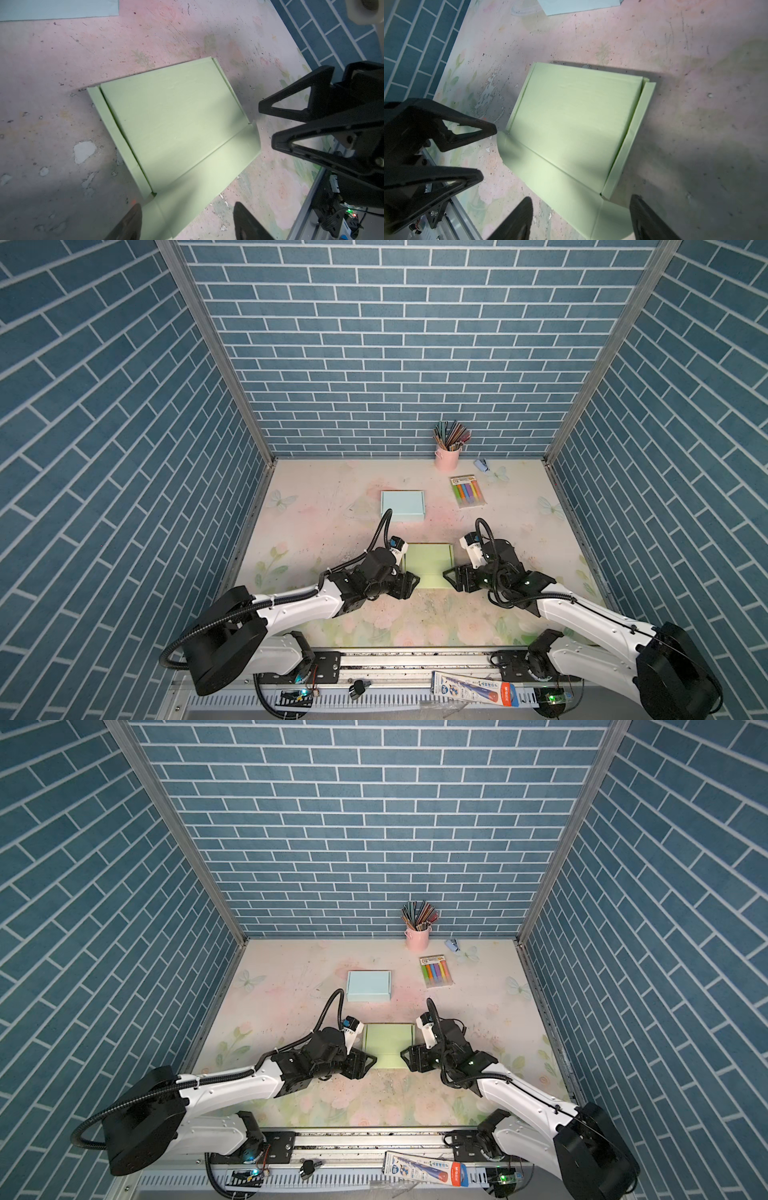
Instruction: Fold the paper box
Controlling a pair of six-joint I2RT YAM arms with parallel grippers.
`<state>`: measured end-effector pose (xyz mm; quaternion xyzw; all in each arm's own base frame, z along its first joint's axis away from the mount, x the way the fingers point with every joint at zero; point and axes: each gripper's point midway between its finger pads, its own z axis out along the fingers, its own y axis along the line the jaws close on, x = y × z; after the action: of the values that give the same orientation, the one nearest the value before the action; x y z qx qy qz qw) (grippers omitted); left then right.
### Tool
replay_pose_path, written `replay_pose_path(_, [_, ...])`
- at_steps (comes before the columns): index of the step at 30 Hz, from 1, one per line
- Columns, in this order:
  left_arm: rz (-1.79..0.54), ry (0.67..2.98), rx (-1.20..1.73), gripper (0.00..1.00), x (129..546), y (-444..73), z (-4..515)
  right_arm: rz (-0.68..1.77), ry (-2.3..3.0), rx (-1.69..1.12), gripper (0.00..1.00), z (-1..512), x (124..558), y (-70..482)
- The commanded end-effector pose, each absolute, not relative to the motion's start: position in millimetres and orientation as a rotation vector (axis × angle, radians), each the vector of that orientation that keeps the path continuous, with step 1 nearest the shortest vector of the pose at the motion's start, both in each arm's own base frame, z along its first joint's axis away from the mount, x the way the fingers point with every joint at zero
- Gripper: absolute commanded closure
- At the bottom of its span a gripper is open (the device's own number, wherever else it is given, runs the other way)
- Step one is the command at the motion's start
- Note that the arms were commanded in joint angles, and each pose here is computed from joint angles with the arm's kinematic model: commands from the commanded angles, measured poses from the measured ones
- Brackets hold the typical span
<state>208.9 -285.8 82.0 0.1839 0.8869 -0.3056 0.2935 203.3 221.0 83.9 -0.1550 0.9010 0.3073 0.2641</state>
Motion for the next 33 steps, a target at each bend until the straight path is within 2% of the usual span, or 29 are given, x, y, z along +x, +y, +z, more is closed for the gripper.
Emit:
replay_pose_path(1, [-0.785, 2.397, 0.470, 0.30, 206, -281, 70, 0.809, 2.476, -0.376, 0.26, 75, 197, 216])
replay_pose_path(19, [-0.826, 2.437, 0.496, 0.30, 194, -294, 50, 0.860, 2.508, -0.388, 0.27, 59, 187, 228])
replay_pose_path(33, [-0.886, 2.401, 0.508, 0.31, 187, -308, 64, 0.896, 2.485, -0.406, 0.27, 71, 183, 239])
